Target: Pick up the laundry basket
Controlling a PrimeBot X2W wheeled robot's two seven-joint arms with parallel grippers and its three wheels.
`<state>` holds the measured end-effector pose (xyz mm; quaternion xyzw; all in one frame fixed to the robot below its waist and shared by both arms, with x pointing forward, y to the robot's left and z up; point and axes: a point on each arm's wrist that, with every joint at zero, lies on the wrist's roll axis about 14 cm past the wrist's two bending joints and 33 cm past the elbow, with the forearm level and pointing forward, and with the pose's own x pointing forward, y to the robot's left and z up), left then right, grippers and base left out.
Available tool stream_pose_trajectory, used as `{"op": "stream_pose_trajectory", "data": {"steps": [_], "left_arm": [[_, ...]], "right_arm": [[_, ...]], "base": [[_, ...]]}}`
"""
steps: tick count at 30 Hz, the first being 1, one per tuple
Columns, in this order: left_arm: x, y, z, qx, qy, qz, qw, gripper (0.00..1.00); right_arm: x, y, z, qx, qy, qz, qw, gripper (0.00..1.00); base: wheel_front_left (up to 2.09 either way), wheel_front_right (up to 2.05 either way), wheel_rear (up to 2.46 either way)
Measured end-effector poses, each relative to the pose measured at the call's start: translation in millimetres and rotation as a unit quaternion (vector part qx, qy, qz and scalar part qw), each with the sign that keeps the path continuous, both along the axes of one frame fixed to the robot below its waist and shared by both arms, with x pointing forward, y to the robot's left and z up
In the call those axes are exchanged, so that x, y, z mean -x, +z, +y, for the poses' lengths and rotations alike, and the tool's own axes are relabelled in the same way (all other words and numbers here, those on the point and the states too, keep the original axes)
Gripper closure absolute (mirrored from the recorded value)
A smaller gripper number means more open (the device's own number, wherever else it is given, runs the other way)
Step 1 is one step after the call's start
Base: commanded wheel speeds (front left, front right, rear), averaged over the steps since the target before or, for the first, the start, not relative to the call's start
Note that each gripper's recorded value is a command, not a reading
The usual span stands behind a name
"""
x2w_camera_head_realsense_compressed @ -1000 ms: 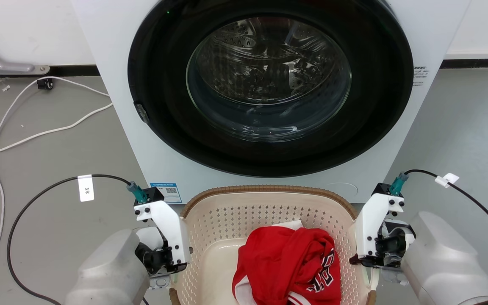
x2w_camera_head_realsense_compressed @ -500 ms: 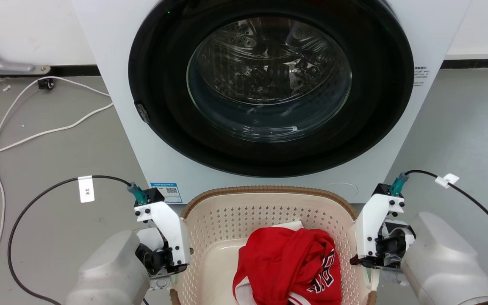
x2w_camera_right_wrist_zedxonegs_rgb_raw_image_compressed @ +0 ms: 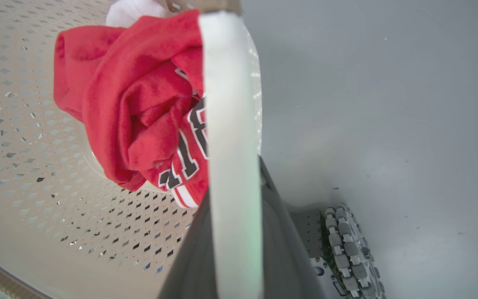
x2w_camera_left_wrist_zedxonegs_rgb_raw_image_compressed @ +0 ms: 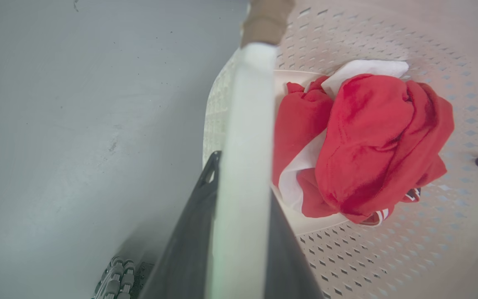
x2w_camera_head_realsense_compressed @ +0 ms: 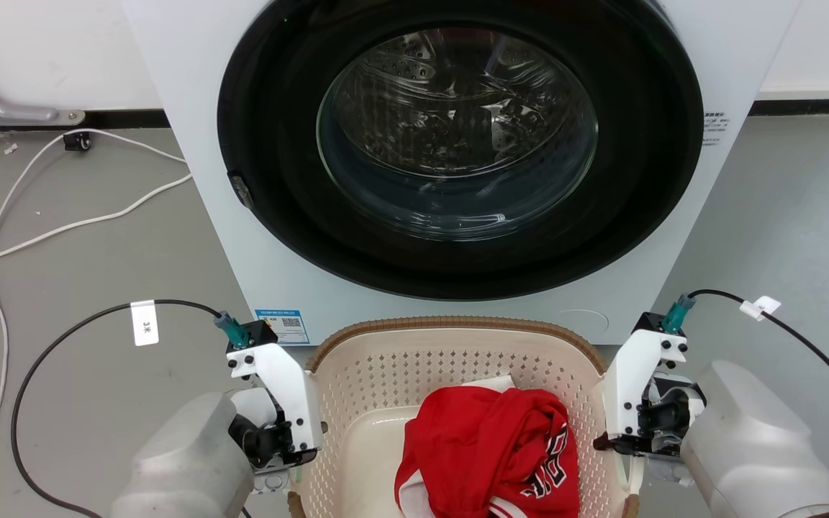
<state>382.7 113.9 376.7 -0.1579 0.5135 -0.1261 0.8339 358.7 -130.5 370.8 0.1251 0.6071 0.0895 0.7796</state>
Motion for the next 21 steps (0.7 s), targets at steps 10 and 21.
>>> {"op": "stream_pose_trajectory", "data": {"steps": [10,21], "left_arm": [[0.1,-1.2,0.3,0.0,0.0,0.001,1.0,1.0],[1.3,-1.8,0.7,0.0,0.001,0.002,1.0,1.0]], "right_arm": [[0.3,-1.1,0.4,-0.002,-0.002,0.001,1.0,1.0],[0.8,-1.4,0.9,-0.003,-0.004,0.002,1.0,1.0]], "base": [[0.0,0.0,0.0],[0.0,0.0,0.0]]}}
